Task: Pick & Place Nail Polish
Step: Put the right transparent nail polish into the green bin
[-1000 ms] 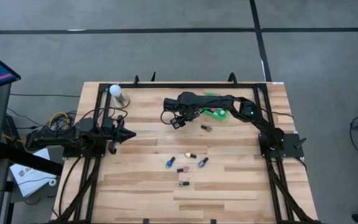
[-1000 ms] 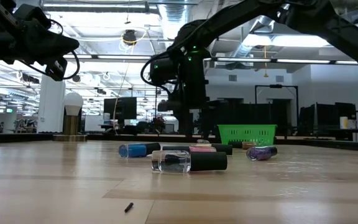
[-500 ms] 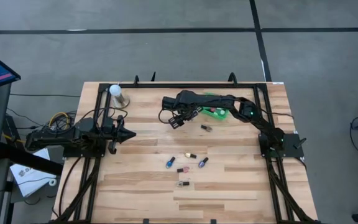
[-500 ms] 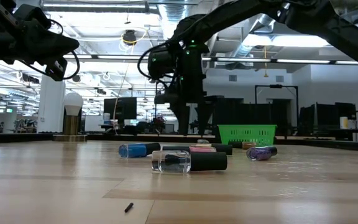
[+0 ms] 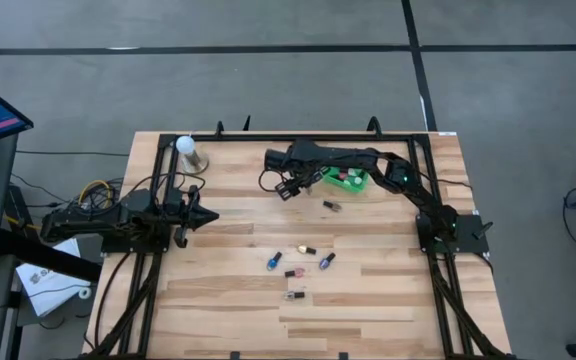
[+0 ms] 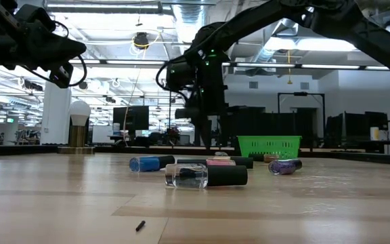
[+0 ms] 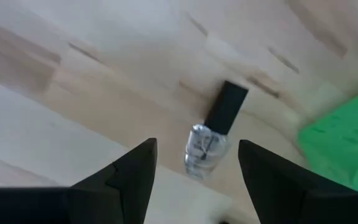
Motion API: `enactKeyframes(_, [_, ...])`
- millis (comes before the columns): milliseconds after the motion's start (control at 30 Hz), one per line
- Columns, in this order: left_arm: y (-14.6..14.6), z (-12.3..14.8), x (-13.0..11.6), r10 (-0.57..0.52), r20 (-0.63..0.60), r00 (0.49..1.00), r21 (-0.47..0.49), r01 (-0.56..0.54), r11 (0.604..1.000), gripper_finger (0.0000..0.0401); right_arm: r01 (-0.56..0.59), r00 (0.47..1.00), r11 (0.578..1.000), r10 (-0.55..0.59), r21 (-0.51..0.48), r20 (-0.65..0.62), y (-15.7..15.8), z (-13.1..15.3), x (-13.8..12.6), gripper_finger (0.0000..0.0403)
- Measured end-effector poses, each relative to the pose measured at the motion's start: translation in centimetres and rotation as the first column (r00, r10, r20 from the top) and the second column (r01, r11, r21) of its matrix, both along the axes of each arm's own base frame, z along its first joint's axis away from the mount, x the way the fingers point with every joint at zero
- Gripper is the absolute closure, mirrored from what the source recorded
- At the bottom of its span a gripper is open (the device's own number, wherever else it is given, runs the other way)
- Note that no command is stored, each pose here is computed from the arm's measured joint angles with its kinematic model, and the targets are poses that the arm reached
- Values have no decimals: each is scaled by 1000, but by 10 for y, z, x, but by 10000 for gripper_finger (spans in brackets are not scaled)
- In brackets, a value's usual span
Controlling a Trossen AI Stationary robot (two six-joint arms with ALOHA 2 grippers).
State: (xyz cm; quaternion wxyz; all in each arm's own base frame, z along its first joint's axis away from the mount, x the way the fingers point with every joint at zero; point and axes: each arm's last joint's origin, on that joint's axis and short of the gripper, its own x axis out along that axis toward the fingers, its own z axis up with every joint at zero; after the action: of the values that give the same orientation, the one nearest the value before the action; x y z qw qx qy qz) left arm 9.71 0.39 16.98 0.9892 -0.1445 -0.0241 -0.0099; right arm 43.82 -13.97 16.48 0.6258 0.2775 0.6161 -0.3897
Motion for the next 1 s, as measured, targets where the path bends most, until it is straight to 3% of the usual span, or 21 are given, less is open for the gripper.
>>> enactKeyframes(500, [0, 0, 0, 0, 0, 1000, 0, 0, 1000, 393, 0, 1000, 1000, 0, 27, 16, 9, -22, -1, 189])
enactKeyframes(833, [0, 0, 0, 0, 0, 1000, 0, 0, 1000, 393, -48, 998, 998, 47, 33, 29, 16, -23, 3, 308])
enactKeyframes(1000, [0, 0, 0, 0, 0, 1000, 0, 0, 1000, 393, -54, 998, 998, 53, 37, 28, 20, -22, 3, 317])
